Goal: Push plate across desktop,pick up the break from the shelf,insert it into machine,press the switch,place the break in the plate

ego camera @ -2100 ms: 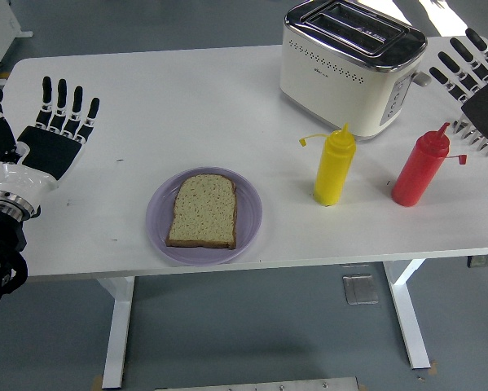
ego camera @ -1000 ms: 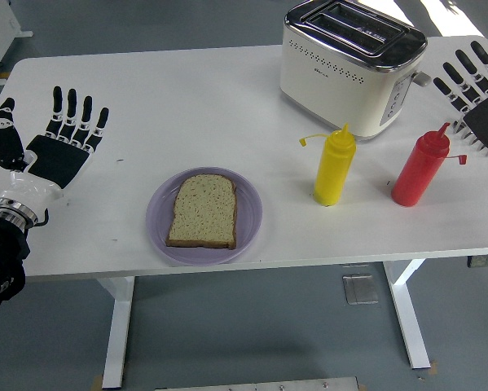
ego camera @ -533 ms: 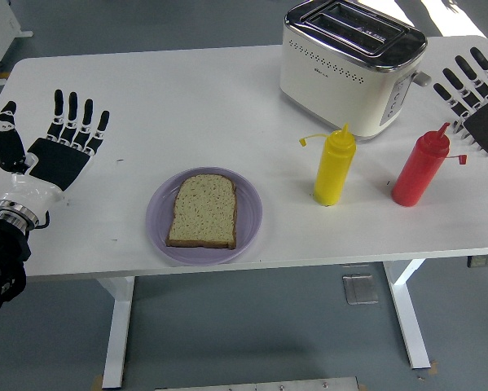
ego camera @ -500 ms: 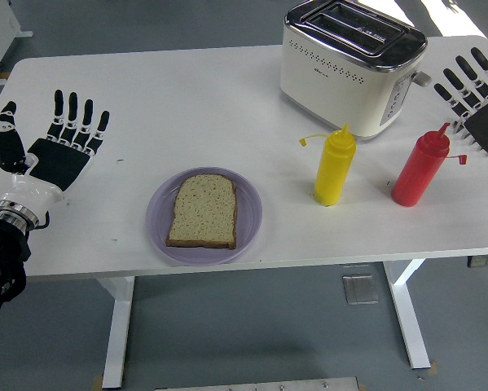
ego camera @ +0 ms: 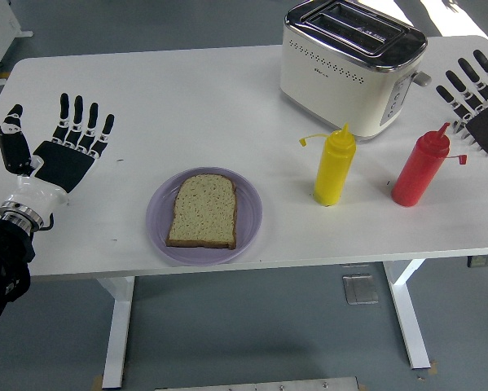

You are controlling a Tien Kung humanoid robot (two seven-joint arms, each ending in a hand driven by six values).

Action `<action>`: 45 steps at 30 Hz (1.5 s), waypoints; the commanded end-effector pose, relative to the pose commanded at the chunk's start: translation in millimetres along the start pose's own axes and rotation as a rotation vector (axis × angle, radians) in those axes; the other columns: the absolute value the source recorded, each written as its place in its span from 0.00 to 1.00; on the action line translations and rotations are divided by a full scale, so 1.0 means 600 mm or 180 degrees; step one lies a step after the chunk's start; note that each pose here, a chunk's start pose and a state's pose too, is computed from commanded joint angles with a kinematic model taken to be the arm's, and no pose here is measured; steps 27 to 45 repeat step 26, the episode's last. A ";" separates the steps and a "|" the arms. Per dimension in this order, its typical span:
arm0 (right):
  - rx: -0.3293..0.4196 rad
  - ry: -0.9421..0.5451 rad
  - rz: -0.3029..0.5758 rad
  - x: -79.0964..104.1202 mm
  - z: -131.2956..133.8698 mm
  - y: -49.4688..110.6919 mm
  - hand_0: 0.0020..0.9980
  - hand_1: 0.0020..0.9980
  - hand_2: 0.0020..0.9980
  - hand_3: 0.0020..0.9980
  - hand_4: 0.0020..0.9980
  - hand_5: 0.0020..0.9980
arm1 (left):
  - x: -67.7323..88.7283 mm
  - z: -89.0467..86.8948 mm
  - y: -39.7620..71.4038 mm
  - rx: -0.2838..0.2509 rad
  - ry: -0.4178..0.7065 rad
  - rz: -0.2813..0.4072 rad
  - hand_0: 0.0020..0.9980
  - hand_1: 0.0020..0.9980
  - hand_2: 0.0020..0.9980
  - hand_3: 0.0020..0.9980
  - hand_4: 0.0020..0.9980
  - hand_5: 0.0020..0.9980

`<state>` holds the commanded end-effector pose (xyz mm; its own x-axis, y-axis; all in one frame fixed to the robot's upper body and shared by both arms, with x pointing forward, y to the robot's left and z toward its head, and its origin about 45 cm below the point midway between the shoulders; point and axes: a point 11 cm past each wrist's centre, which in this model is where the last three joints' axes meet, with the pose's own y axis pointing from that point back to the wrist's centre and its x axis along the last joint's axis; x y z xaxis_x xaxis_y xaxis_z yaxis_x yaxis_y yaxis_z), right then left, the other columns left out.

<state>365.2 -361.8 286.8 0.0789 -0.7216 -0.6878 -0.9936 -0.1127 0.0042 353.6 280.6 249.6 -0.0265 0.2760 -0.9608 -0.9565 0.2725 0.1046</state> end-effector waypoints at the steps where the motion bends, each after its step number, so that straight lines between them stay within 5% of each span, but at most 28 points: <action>1: 0.0000 0.0000 0.0000 0.000 0.000 0.000 0.80 0.73 0.72 0.69 0.74 0.55 | 0.000 0.000 0.000 0.0001 -0.0001 0.0000 0.77 0.69 0.63 0.64 0.75 1.00; 45: 0.0051 -0.0010 0.0013 0.000 -0.007 -0.002 0.80 0.73 0.71 0.69 0.73 0.54 | -0.010 0.004 -0.005 -0.0008 0.0002 -0.0053 0.77 0.68 0.63 0.64 0.76 1.00</action>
